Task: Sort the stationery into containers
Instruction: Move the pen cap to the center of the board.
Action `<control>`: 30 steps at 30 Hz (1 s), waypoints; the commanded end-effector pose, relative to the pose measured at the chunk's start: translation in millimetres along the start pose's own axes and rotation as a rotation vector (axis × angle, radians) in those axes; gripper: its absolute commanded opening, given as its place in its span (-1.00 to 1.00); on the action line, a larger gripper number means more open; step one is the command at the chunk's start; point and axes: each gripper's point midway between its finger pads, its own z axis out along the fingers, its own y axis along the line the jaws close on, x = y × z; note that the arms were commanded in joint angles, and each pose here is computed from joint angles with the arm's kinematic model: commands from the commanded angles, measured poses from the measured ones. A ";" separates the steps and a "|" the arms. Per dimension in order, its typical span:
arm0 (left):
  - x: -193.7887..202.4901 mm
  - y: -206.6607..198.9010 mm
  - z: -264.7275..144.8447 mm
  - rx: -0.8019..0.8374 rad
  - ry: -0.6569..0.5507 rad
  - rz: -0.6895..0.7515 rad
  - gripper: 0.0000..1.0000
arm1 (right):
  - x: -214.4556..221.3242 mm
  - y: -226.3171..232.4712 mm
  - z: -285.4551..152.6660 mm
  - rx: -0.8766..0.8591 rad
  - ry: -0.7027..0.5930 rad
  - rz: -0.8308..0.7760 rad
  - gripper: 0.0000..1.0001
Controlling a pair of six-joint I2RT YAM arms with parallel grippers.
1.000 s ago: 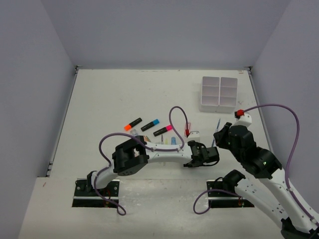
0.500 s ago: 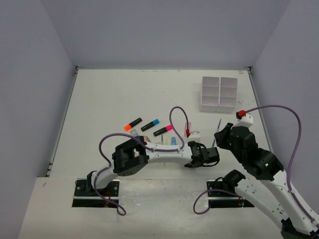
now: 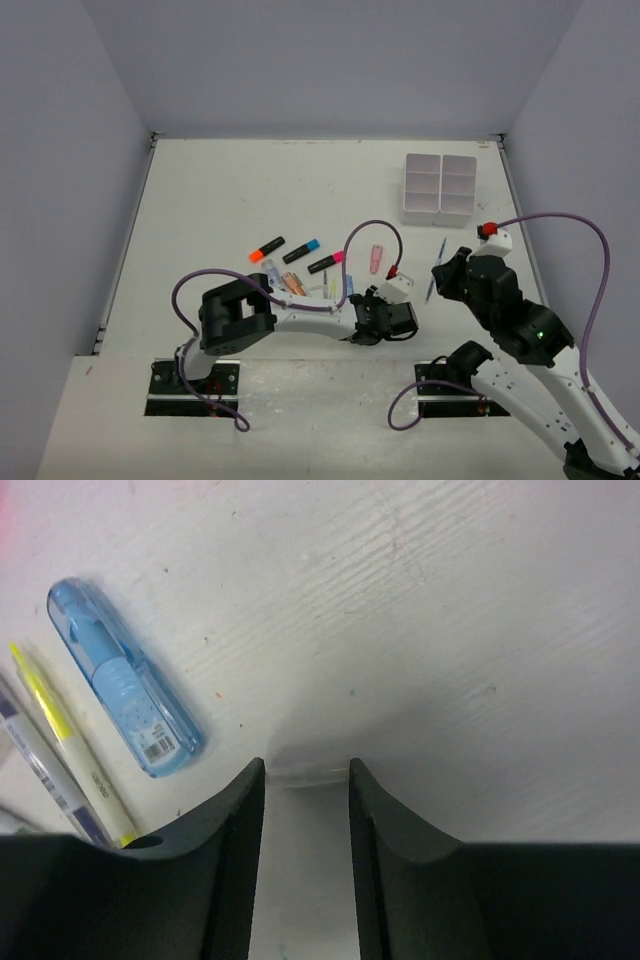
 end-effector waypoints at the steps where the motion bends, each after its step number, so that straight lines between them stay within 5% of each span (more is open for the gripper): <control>1: 25.3 12.3 3.2 0.080 0.042 0.285 -1.00 | -12.7 4.2 -7.4 -0.016 -0.028 -0.002 -1.00; 7: 20.6 -1.6 -23.8 0.289 -0.014 0.353 -1.00 | -9.8 13.3 -8.4 -0.071 -0.004 -0.049 -1.00; 15: 59.7 -18.5 -19.0 0.504 0.136 0.435 -0.96 | -3.9 26.2 -5.5 -0.133 0.030 -0.072 -1.00; 21: 70.7 -10.5 -9.4 0.476 0.190 0.456 -0.68 | -9.1 27.3 -8.2 -0.138 0.013 -0.066 -1.00; 30: 49.9 2.3 -6.2 0.380 0.154 0.403 0.04 | -10.0 24.4 -9.5 -0.130 0.001 -0.056 -1.00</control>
